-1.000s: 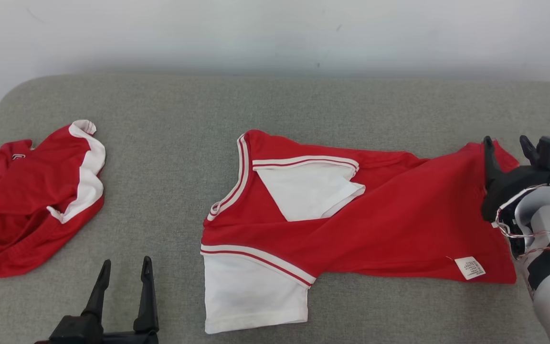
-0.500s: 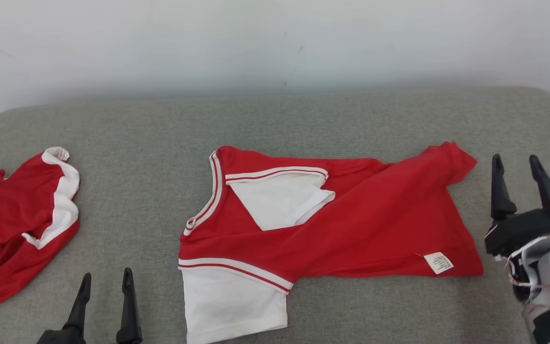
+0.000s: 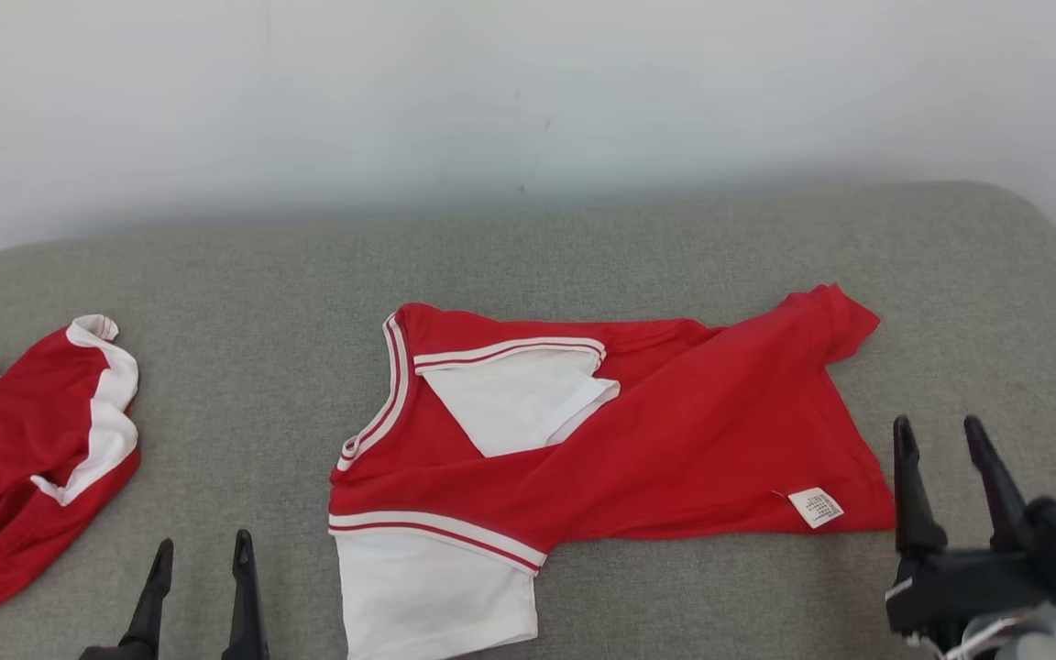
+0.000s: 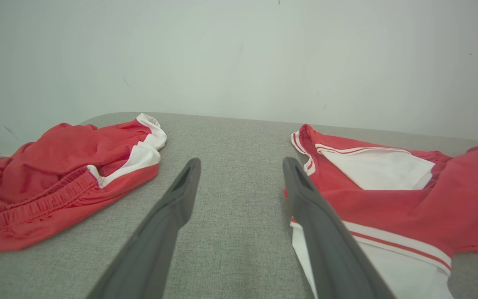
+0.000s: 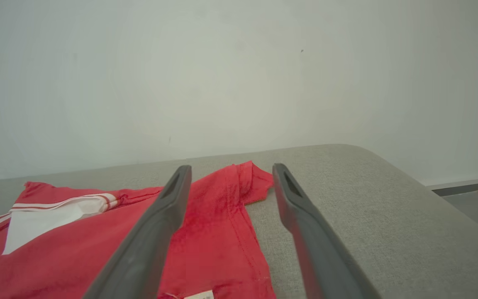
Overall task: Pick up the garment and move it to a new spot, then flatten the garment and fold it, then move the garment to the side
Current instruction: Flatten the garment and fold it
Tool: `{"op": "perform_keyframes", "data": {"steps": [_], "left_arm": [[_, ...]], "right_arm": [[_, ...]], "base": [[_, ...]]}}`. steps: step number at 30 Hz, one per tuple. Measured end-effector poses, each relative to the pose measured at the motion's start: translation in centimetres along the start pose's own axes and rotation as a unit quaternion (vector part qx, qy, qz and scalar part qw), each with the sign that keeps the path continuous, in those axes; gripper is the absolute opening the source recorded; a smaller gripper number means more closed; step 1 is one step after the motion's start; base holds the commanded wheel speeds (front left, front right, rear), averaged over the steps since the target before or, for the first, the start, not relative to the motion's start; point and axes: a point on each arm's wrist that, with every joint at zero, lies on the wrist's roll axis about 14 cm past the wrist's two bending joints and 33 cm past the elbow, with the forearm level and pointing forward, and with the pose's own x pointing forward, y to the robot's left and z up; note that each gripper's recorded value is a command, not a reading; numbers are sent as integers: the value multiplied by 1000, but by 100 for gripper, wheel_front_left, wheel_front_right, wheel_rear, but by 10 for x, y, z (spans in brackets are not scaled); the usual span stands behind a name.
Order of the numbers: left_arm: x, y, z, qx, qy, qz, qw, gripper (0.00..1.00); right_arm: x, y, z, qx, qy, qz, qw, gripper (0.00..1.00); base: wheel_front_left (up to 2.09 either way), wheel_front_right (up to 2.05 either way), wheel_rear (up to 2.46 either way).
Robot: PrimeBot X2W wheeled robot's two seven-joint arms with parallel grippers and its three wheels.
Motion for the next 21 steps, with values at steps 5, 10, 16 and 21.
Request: {"op": "perform_keyframes", "data": {"steps": [5, 10, 16, 21], "left_arm": [[-7, 0, 2, 5, -2, 0, 1000, 100], [-12, 3, 4, 8, -4, 7, 1000, 100], [-13, 3, 3, 14, -3, 6, 1000, 100], [-13, 3, 2, 17, -1, 6, 1000, 100]], "right_arm": [[-26, 12, -8, 8, 9, 5, 1000, 100], [-42, 19, -13, 22, 14, 1, 1000, 100], [-50, 19, -21, 23, 27, -5, 999, 100], [-51, 18, -26, 20, 35, -5, 999, 100]], "base": [[0, 0, 0], [0, 0, 0], [0, 0, 0], [0, 0, 0]]}}
